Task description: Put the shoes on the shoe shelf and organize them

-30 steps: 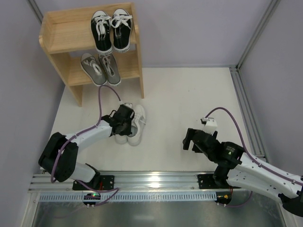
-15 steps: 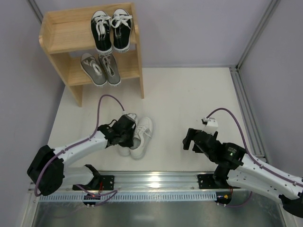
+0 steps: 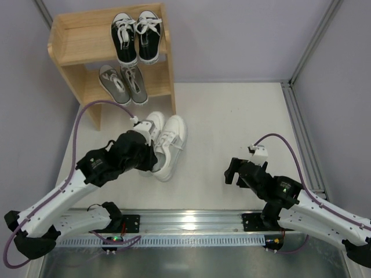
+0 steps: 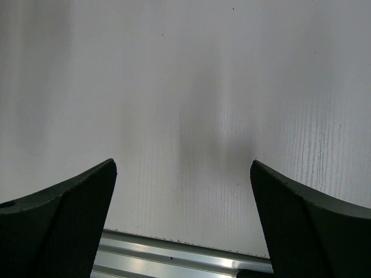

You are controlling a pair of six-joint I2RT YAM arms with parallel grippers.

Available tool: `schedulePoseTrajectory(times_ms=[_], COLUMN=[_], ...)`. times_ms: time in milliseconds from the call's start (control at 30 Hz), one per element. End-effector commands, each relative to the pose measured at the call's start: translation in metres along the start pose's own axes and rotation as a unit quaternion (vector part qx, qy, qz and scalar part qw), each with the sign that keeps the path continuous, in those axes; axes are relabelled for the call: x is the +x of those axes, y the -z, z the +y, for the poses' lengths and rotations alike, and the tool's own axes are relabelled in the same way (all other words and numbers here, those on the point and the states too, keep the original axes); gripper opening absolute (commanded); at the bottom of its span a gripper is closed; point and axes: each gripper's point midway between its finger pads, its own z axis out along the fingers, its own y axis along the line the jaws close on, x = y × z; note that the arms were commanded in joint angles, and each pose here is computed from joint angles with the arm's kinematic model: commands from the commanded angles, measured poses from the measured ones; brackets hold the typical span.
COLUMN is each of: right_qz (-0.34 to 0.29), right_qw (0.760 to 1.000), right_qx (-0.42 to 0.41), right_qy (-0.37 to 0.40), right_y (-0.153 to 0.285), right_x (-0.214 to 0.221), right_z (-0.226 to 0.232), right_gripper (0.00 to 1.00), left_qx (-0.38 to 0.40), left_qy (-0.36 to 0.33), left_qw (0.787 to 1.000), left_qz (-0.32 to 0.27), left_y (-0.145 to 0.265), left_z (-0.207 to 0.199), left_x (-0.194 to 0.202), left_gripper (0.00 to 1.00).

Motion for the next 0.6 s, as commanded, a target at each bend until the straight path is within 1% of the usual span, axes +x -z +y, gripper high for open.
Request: schedulePoseTrajectory(times_ms=[0,100,133,200,233,333,367,467,533,567], right_qz=[-0.018,-0.019,-0.018,-0.018,-0.021,-0.024,-0.024,-0.025,-0.025,-0.023], right_qw=[1.000,1.000,1.000,1.000,1.000,1.000,1.000,1.000,1.000,1.000], right_qx=[-0.009,-0.009,-0.010,-0.009,-0.007,-0.007,-0.006,-0.007,-0.008,-0.008], right_qy=[-0.009,-0.010,-0.009,-0.008,-0.009,-0.010,-0.009,-0.009,-0.007,-0.005], right_y=[0.001,0.001,0.001,0.002,0.003,0.004,0.005,0.005,0.005,0.005], right_x=[-0.009,-0.011,-0.012,-0.013,-0.015,-0.018,-0.018,-0.018,-0.019,-0.018], right_z=[0.006,0.008,0.008,0.009,0.009,0.009,0.009,0.009,0.010,0.010], right_gripper=[0.97,0.97,0.97,0.97,0.97,0.97,0.97,0.97,0.97,0.97], left_qx=[0.036,0.043,0.058,0.066,0.082,0.102,0.113,0.106,0.102,0.101], left_qy=[-0.002,-0.029,-0.033,-0.047,-0.051,-0.062,-0.062,-0.075,-0.086,-0.090], left_qw=[0.990,0.987,0.983,0.979,0.974,0.960,0.952,0.938,0.933,0.932], left_qz=[-0.138,-0.154,-0.172,-0.186,-0.206,-0.254,-0.278,-0.320,-0.335,-0.335], left_y=[0.065,0.082,0.097,0.110,0.125,0.154,0.171,0.200,0.213,0.212], left_z=[-0.013,-0.018,-0.024,-0.029,-0.035,-0.041,-0.043,-0.041,-0.041,-0.045], left_x=[-0.075,-0.093,-0.107,-0.119,-0.131,-0.154,-0.164,-0.186,-0.196,-0.203], left_gripper=[0.00,0.00,0.00,0.00,0.00,0.00,0.00,0.00,0.00,0.00])
